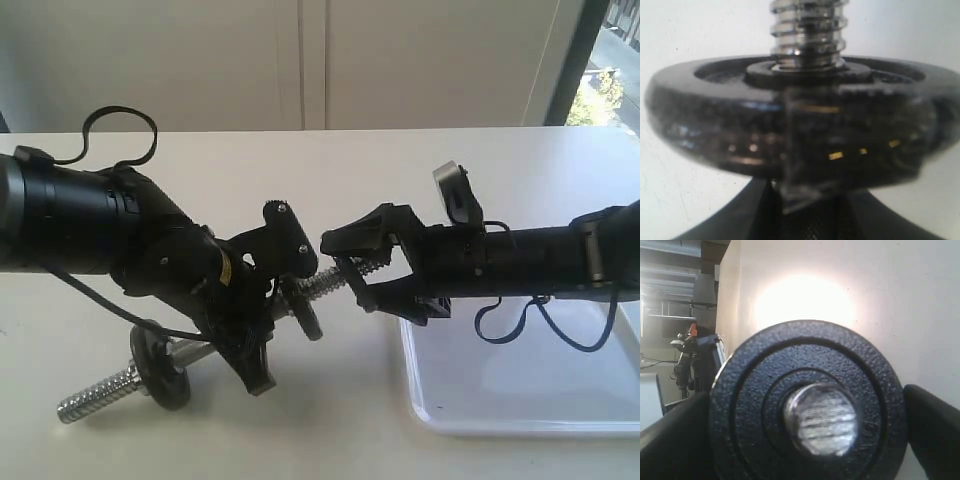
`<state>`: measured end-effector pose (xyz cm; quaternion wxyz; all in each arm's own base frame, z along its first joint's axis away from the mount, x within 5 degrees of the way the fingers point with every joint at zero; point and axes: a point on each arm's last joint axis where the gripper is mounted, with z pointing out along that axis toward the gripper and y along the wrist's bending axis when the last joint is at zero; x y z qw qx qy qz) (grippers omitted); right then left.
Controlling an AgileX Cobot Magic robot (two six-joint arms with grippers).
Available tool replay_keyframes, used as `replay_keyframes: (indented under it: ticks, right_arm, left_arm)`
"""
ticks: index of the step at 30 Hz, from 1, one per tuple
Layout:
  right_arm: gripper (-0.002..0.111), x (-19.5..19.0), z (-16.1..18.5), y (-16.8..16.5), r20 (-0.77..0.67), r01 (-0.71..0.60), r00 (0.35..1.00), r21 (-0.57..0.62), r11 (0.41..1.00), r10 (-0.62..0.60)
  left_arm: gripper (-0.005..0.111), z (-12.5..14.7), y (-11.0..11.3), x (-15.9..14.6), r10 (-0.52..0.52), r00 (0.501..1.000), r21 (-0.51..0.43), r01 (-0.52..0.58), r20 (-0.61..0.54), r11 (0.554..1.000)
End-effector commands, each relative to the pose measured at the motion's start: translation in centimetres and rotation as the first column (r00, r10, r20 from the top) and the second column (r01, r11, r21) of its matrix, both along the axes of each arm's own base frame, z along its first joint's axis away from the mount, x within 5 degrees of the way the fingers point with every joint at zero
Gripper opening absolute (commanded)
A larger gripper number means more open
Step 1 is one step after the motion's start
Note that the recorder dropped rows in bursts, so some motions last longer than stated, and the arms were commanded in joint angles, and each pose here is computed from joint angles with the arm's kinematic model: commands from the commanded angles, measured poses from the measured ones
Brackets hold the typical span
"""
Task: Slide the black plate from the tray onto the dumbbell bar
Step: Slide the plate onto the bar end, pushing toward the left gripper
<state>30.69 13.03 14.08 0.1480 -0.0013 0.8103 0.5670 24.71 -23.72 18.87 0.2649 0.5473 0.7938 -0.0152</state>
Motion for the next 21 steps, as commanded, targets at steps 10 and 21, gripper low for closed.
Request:
replay_keyframes:
  ticks: [10,21]
  right_arm:
    - [0.000,-1.4,1.3,1.8,0.086,-0.148,0.986,0.094,0.984,0.140]
    - [0.060,-1.9,0.9,3.0,0.079,-0.174,0.982,0.050,0.983,0.170]
  left_arm:
    - [0.000,3.7,-1.8,1.3,0.041,0.979,-0.290,0.019,0.198,0.957]
    - [0.000,3.6,-1.7,1.3,0.040,0.981,-0.280,0.015,0.189,0.960]
